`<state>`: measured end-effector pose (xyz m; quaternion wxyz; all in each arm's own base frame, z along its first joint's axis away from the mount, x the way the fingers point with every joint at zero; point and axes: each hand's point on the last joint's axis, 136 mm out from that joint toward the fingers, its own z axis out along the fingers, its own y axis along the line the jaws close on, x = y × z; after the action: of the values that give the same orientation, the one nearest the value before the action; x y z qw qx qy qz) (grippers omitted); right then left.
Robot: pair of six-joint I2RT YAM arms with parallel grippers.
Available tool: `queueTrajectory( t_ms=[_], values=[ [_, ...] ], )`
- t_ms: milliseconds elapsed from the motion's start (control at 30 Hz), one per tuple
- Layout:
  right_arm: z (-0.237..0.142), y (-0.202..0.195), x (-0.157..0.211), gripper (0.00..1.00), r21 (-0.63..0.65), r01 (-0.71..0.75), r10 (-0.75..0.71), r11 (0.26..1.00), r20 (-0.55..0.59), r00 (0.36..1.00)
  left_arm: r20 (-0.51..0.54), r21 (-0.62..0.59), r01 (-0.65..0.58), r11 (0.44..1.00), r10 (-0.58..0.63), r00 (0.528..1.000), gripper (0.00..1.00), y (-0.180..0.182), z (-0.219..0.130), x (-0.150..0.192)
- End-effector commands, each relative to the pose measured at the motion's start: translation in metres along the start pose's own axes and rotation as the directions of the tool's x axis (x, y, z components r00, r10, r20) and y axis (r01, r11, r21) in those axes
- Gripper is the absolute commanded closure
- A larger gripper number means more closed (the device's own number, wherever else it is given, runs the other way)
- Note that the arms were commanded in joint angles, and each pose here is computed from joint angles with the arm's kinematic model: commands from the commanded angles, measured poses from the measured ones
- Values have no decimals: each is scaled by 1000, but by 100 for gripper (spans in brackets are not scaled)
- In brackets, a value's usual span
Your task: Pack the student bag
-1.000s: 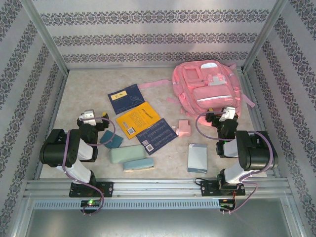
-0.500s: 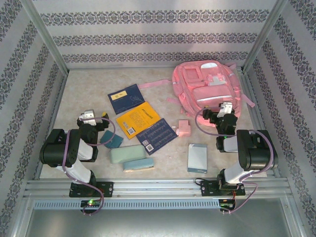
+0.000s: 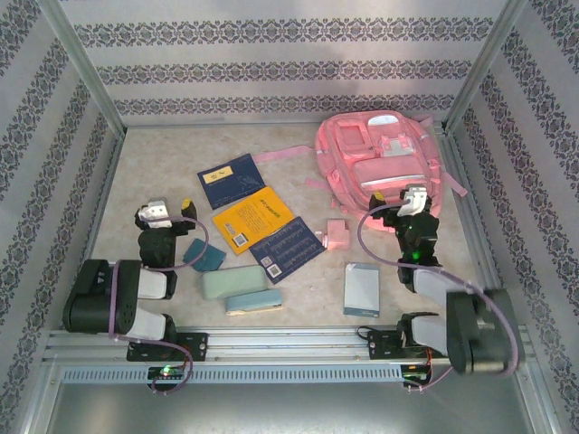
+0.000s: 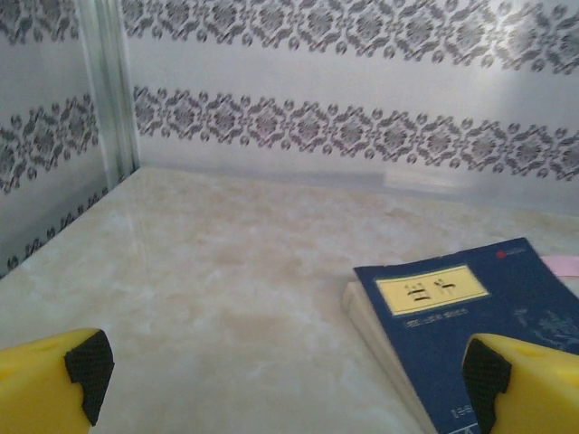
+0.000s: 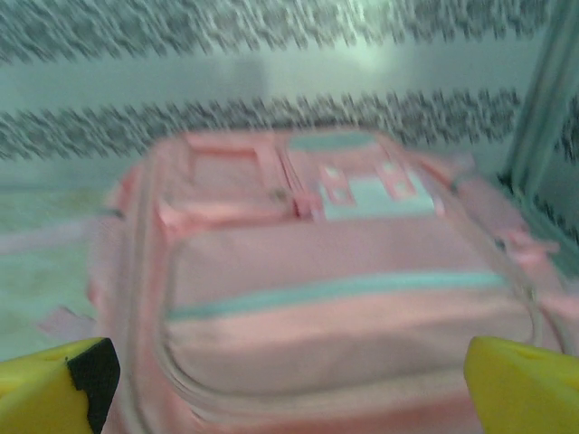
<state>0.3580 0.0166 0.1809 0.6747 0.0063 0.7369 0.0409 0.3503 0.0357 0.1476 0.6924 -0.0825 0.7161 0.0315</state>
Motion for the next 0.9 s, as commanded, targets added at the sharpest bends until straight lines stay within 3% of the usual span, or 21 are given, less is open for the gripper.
queueTrajectory(
  t_ms=[0, 67, 167, 267, 333, 400, 500, 600, 667, 767, 867],
  values=[
    [-7, 18, -16, 2, -16, -6, 5, 1000, -43, 999, -18, 96, -69, 993, 71, 997, 0, -21, -6, 1],
    [-12, 49, -43, 2, -114, 17, -19, 993, -19, 1000, 10, 79, -86, 993, 85, 996, 0, -23, -8, -8],
    [-23, 85, -63, 2, -219, 26, -33, 975, -31, 999, 131, 113, -140, 984, 125, 983, 0, -42, -4, -42],
    [-32, 104, -84, 2, -242, -25, 11, 970, -58, 998, 184, 159, -126, 979, 96, 978, 0, -66, 8, -72],
    [-37, 111, -98, 2, -250, -69, 44, 966, -104, 994, 205, 178, -51, 983, 13, 979, 0, -75, 9, -88],
    [-45, 122, -108, 2, -275, -104, 66, 956, -142, 988, 180, 260, -55, 964, 7, 984, 0, -101, 9, -97],
    [-61, 141, -114, 2, -336, -109, 43, 936, -200, 979, 43, 354, -105, 929, 96, 994, 0, -141, 4, -101],
    [-77, 149, -115, 2, -355, -110, 19, 928, -250, 968, -157, 363, 45, 931, 14, 987, 0, -149, -2, -108],
    [-87, 153, -118, 2, -364, -130, 21, 922, -291, 957, -255, 431, 62, 900, 56, 965, 0, -165, -17, -108],
    [-99, 160, -112, 2, -354, -175, 21, 919, -398, 917, -406, 404, 29, 915, 150, 902, 0, -174, -36, -101],
    [-109, 165, -102, 2, -321, -177, -23, 931, -533, 846, -569, 366, 8, 931, 217, 793, 0, -171, -51, -92]
  ],
)
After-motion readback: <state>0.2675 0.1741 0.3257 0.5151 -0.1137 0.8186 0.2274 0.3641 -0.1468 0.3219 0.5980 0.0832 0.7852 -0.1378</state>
